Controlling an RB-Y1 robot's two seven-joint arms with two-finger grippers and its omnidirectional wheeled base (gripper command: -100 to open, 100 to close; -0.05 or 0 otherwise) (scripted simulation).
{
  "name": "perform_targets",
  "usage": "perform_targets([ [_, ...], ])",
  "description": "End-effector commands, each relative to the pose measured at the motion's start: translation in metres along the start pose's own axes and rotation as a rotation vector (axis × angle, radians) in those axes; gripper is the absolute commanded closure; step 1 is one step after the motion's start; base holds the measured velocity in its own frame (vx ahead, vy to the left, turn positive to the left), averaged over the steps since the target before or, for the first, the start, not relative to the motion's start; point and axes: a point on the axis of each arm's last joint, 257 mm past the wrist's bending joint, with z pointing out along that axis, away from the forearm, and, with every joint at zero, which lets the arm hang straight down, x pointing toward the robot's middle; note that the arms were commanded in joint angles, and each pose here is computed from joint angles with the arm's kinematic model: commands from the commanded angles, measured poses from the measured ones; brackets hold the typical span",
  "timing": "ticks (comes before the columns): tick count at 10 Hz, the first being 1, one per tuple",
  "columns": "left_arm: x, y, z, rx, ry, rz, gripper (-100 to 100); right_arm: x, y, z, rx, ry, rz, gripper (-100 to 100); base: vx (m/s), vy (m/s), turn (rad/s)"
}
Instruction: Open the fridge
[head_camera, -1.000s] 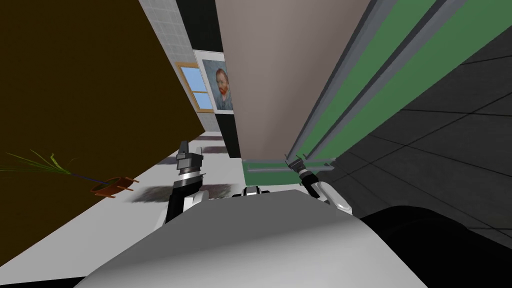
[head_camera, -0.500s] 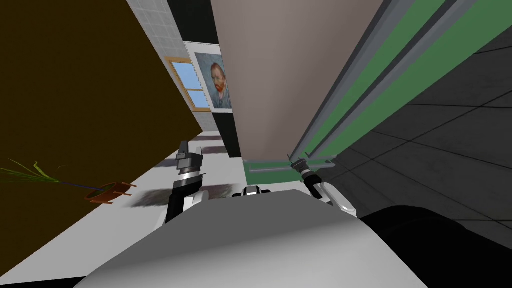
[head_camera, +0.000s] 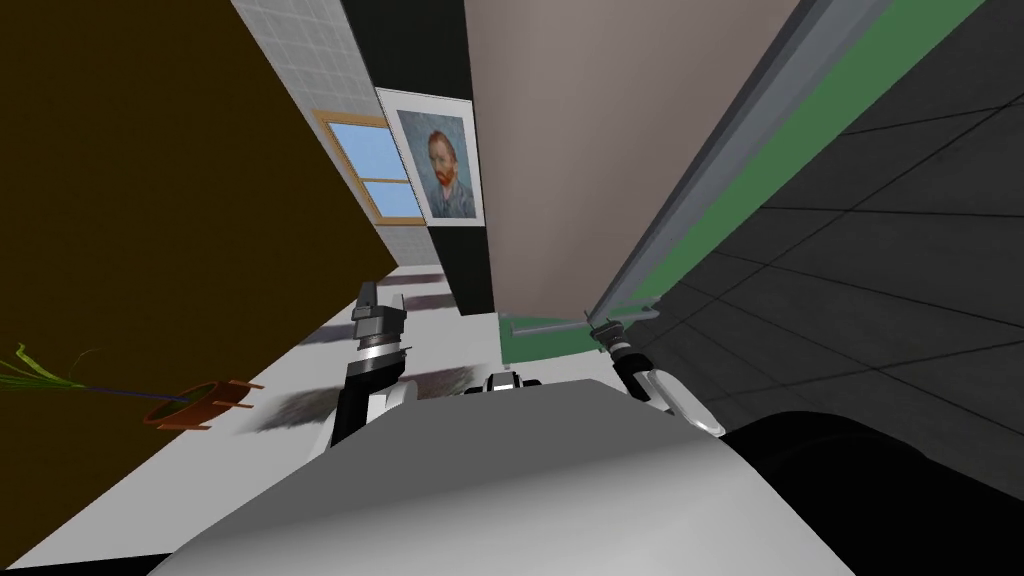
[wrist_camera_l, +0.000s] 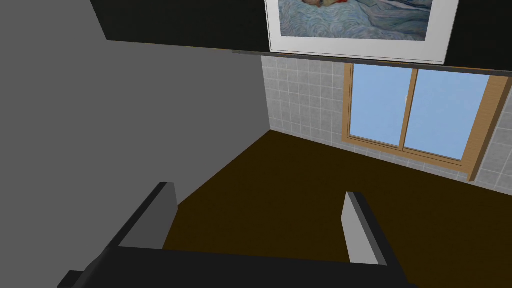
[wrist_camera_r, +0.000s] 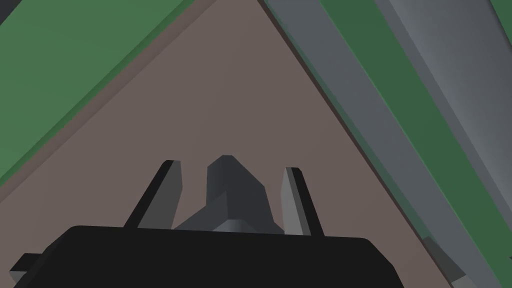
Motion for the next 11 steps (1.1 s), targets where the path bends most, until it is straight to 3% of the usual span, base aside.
perform_targets([
  [1, 0.0, 0.0, 0.0, 0.0, 0.0, 0.0, 0, 0.01, -0.013, -0.003, 0.04, 0.035, 0.009, 100, -0.093, 0.22, -0.121],
  [3, 0.0, 0.0, 0.0, 0.0, 0.0, 0.0, 0, 0.017, -0.014, -0.006, 0.044, 0.052, 0.01, 100, -0.066, 0.15, -0.1],
  [4, 0.0, 0.0, 0.0, 0.0, 0.0, 0.0, 0, 0.032, -0.024, -0.013, 0.081, 0.099, 0.019, 100, -0.065, 0.181, -0.157],
  [11, 0.0, 0.0, 0.0, 0.0, 0.0, 0.0, 0, 0.063, -0.055, -0.032, 0.191, 0.206, 0.037, 100, -0.019, 0.238, -0.133],
])
